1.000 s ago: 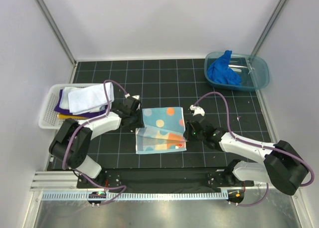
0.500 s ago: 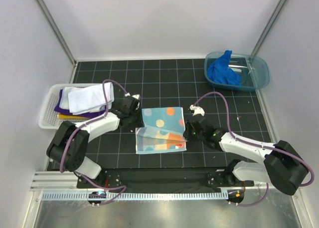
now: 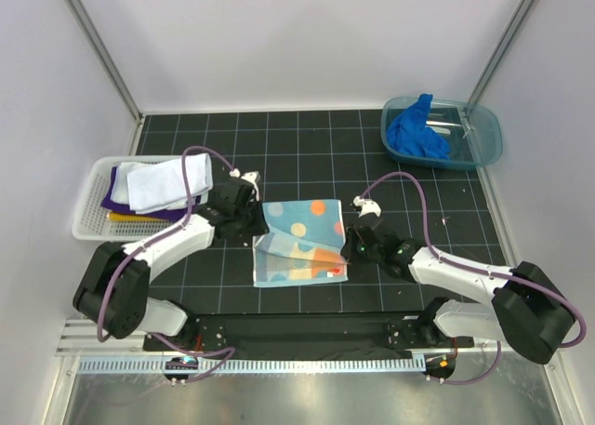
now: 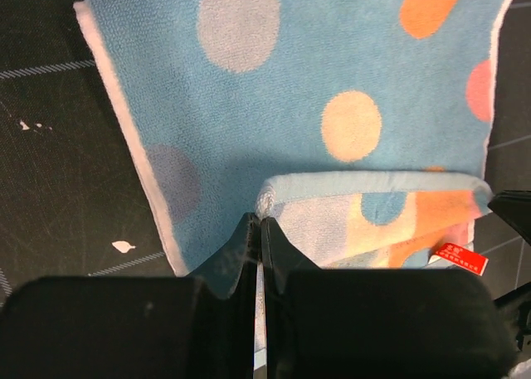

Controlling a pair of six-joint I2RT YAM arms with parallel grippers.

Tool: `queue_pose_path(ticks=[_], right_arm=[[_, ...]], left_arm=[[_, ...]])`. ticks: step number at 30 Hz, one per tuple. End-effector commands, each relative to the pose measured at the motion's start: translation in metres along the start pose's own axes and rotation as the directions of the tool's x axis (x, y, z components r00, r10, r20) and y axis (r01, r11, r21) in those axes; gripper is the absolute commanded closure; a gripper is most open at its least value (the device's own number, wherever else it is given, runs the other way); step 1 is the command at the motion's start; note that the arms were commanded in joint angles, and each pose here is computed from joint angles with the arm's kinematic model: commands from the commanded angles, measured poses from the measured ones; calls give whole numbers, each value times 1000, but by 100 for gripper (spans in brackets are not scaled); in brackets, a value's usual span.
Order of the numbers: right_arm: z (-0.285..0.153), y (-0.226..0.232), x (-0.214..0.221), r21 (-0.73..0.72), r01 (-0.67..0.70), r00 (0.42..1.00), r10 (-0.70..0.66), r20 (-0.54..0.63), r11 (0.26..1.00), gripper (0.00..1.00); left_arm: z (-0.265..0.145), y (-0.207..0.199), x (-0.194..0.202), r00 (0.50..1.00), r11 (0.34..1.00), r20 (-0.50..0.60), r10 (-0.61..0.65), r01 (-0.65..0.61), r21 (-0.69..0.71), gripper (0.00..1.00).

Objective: Fold and stack the towels
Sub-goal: Fold the towel

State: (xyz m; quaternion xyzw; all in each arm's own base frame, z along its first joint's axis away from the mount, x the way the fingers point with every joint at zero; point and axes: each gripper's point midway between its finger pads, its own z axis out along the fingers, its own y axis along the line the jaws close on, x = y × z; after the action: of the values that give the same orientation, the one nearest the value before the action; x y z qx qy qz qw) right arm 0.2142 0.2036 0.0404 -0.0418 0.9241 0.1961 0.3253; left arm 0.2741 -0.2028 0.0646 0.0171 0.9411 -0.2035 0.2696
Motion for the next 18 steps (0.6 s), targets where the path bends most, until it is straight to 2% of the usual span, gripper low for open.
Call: queue_pose_path(ticks=[1,11,18], right_arm=[[-3,12,-9,-52,-6,999,8,39,999,89],[-6,15,-6,-82,-17,999,19,35,996,89],[-6,16,-2,-90,-19,1000,21,22,996,89]], left_arm=[[-12,-6,1,1000,999,20,14,-15,44,94],[-19,-1,26,999,995,43,2,-6,102,94],[-24,-5,35,995,983,99,-5,-14,185,93]])
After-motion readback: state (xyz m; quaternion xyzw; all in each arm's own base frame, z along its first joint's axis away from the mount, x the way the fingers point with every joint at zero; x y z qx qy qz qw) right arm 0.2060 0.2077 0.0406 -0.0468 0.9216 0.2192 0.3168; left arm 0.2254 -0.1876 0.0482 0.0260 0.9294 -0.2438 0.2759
